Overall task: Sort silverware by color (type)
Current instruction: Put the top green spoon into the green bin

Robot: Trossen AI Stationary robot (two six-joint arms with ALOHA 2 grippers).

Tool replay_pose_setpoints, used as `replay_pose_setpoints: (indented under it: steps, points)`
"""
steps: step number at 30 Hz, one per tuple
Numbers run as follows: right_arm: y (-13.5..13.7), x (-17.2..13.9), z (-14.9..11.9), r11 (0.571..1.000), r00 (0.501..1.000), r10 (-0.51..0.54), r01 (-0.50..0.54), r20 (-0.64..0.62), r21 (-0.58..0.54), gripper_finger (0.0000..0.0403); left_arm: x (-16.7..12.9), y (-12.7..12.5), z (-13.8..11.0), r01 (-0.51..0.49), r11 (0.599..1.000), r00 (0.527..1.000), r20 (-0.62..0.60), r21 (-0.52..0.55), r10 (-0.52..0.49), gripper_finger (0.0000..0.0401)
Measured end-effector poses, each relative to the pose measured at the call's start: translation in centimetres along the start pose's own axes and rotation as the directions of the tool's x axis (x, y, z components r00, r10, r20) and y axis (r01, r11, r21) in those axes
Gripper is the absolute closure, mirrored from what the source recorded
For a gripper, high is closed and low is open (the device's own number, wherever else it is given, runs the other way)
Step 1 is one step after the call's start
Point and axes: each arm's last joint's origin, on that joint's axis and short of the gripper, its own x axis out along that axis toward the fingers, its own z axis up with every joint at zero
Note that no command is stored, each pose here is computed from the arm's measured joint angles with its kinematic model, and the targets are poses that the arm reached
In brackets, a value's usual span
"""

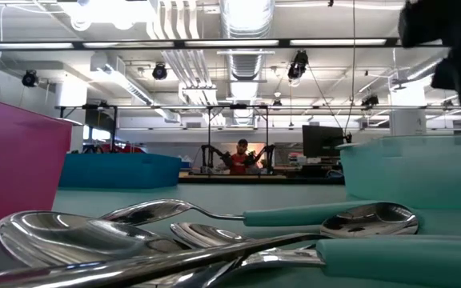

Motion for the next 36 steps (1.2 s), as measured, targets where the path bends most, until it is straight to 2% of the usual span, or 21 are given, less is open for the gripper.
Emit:
replay_pose_setpoints:
  steps: [3,7,13,21,26,31,36]
  points:
    - [1.1,-0.5,0.5,0.998,0.994,0.045,-0.041,0.095,-0.041,0.0295,1.4,-0.5,0.5,0.02,1.0,0.999,0.045,0.024,-0.021,0.0307]
    - [2.4,-0.6,0.7,0.986,0.974,0.15,-0.135,0.17,-0.094,0.0296,3.5,-1.0,0.0,0.038,0.997,0.999,0.016,0.063,-0.039,0.0307]
    - [4.2,0.8,0.6,0.975,0.96,0.167,-0.127,0.226,-0.182,0.0303,6.2,-1.8,-1.3,0.022,0.997,1.0,-0.007,0.077,-0.021,0.0307]
    - [5.5,5.5,0.9,0.975,0.992,0.029,-0.001,0.125,-0.221,0.0295,8.8,-3.0,-2.2,0.041,0.998,0.999,0.012,0.052,-0.042,0.0307]
    - [7.2,7.9,1.5,0.95,0.997,-0.026,0.049,0.078,-0.307,0.0294,9.8,-3.6,-2.3,0.042,0.999,0.999,0.005,0.028,-0.042,0.0307]
    - [9.5,8.3,1.9,0.927,0.998,-0.041,0.055,0.044,-0.371,0.03,11.9,-4.6,-1.9,0.06,0.998,0.998,-0.021,0.013,-0.059,0.0307]
    - [11.5,6.6,1.6,0.908,0.996,-0.089,0.081,-0.002,-0.411,0.0303,13.3,-5.0,-1.3,-0.028,0.996,0.991,-0.13,0.082,0.039,0.0307]
